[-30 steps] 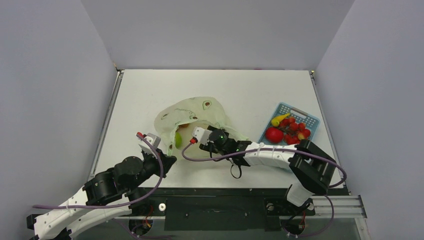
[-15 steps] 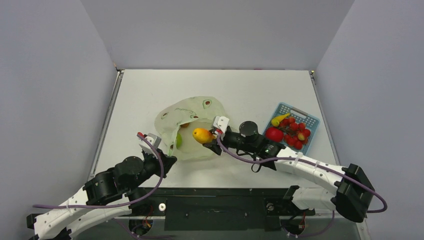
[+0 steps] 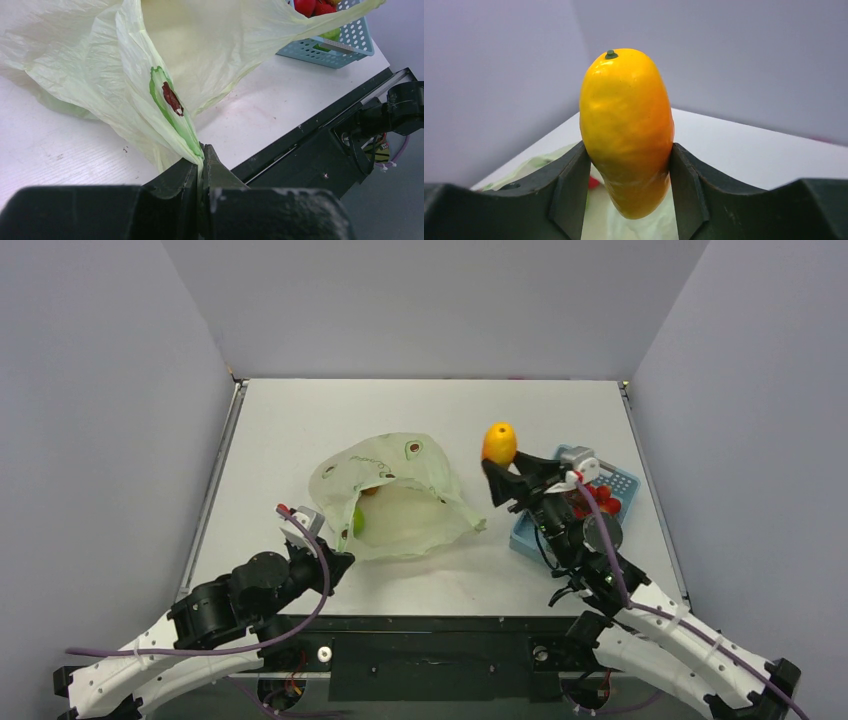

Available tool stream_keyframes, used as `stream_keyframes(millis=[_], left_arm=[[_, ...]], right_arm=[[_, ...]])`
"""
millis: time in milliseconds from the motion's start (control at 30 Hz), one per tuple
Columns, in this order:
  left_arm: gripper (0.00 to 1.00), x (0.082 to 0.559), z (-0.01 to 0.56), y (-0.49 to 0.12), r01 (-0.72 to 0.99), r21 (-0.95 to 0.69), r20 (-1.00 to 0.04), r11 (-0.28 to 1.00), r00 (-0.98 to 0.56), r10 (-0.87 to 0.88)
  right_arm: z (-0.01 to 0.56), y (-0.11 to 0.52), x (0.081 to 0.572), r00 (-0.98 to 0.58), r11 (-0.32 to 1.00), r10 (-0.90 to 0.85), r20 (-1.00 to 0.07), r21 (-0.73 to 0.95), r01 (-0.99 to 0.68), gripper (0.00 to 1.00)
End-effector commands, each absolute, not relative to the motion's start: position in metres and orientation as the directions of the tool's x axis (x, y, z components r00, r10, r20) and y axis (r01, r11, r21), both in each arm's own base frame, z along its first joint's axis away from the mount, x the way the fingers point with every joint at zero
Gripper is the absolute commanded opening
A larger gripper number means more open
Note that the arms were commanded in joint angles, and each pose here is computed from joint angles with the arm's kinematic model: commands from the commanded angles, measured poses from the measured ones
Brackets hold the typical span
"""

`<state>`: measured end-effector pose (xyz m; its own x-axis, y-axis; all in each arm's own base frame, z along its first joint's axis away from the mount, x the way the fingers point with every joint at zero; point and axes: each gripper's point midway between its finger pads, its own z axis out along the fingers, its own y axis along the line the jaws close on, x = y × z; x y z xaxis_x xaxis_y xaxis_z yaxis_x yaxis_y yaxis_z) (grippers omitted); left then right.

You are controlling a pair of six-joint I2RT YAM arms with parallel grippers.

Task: Take the fake fruits out of the plastic bag
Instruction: Place the fake fruit in the bin.

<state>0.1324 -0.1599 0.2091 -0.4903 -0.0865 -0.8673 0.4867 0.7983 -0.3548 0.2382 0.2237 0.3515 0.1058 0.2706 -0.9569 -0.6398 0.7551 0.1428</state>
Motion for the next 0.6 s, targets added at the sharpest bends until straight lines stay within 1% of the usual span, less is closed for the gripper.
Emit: stream_keyframes(millis=[0,33,67,133,167,200,233,267,333,367,500,567], left_arm=[[0.0,0.134,0.227,-0.167,0.501,-0.387,-0.873,0.774,-0.469,-0.133],[0.0,0.134,0.226,-0.167,0.501,-0.387,-0.873,0.774,-0.469,-0.132],[0.0,0.134,0.227,-0.167,0.501,-0.387,-0.873,0.774,-0.469,-0.133],[0.0,0.134,0.227,-0.167,0.503,-0.387,-0.873,0.773,-0.469,-0.132],[0.0,0.134,0.227,-0.167,0.503,-0.387,-0.873,0.772,-0.47,-0.132],[0.0,0.134,0.227,-0.168,0.504,-0.388,-0.873,0.772,-0.47,-0.132],[0.0,0.134,0.227,-0.168,0.505,-0.386,-0.874,0.772,-0.469,-0.13],[0.0,0.134,0.227,-0.168,0.506,-0.387,-0.874,0.771,-0.469,-0.13],[0.0,0.134,0.226,-0.168,0.506,-0.385,-0.873,0.772,-0.471,-0.127],[0.0,0.134,0.226,-0.168,0.505,-0.385,-0.873,0.773,-0.47,-0.127],[0.0,0.133,0.227,-0.168,0.509,-0.388,-0.873,0.768,-0.47,-0.129],[0.0,0.133,0.228,-0.167,0.51,-0.391,-0.874,0.766,-0.468,-0.135]], right_arm=[[0.345,0.12,0.265,0.163,0.911,0.4,-0.902,0.372,-0.176,0.0],[0.337,0.098,0.265,0.159,0.926,0.378,-0.912,0.37,-0.079,0.0],[0.333,0.084,0.265,0.16,0.931,0.364,-0.918,0.364,-0.027,0.0],[0.315,0.063,0.266,0.112,0.946,0.302,-0.947,0.312,0.089,0.0],[0.301,0.05,0.263,0.061,0.949,0.26,-0.964,0.267,0.166,0.0],[0.293,0.04,0.265,0.039,0.936,0.27,-0.962,0.271,0.226,0.0],[0.282,0.03,0.262,-0.015,0.931,0.245,-0.969,0.231,0.281,0.0],[0.273,0.026,0.265,-0.036,0.914,0.273,-0.961,0.248,0.321,0.0],[0.253,0.028,0.268,-0.13,0.923,0.268,-0.955,0.216,0.318,0.0],[0.241,0.04,0.269,-0.195,0.945,0.259,-0.946,0.207,0.255,0.0],[0.203,0.06,0.272,-0.357,0.988,0.13,-0.925,0.092,0.123,0.0],[0.188,0.059,0.274,-0.418,0.995,0.047,-0.907,0.007,0.098,0.0]])
